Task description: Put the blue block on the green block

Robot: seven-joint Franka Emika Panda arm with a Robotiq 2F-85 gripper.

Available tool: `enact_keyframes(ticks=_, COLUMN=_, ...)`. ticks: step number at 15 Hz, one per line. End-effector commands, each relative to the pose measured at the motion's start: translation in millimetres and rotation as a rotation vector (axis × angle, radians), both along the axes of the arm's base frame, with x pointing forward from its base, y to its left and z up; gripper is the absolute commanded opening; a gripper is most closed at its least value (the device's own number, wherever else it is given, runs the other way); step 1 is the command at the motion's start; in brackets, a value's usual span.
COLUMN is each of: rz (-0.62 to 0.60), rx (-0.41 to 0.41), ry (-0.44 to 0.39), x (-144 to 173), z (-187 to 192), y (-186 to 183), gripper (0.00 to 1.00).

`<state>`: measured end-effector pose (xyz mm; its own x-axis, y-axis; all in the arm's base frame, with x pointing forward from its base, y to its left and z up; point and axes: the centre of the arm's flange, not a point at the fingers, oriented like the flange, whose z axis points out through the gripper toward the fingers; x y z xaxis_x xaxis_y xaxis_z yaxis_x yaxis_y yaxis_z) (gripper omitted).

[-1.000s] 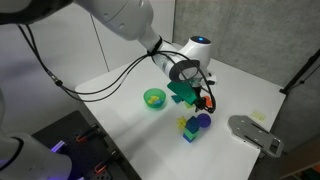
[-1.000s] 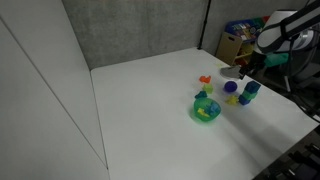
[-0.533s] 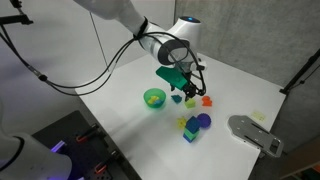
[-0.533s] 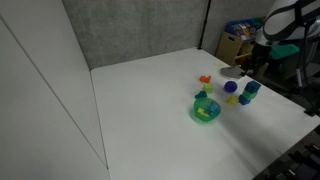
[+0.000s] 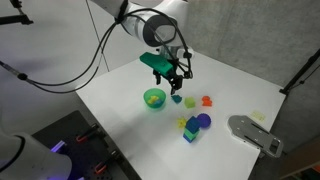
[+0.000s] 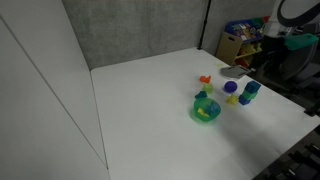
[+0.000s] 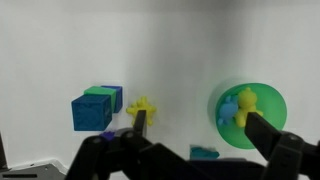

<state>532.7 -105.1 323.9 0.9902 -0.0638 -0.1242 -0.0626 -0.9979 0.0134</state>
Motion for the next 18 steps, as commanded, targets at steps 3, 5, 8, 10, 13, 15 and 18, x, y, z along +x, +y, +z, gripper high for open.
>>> enact_keyframes(ticks=3, rz=0.007, rx=-0.037, ry=0.022, x=-48.3, z=59.8, y=38.5, gripper=1.0)
enact_keyframes(ticks=5, rz=0.019, rx=-0.024, ry=0.02, x=-60.4, z=83.4, y=45.8, gripper=1.0)
enact_keyframes(ticks=8, rz=0.036, rx=-0.015, ry=0.019, x=-76.3, z=118.6, y=50.5, gripper=1.0)
enact_keyframes(ticks=10, rz=0.041, rx=-0.006, ry=-0.01, x=-88.8, z=141.8, y=49.0, gripper=1.0)
enact_keyframes(ticks=13, rz=0.033, rx=-0.01, ry=-0.061, x=-104.4, z=163.9, y=46.5, gripper=1.0)
enact_keyframes(ticks=15, rz=0.033, rx=-0.006, ry=-0.083, x=-109.4, z=171.7, y=45.0, gripper=1.0)
enact_keyframes(ticks=18, rz=0.027, rx=-0.012, ry=-0.085, x=-101.3, z=171.1, y=46.6, gripper=1.0)
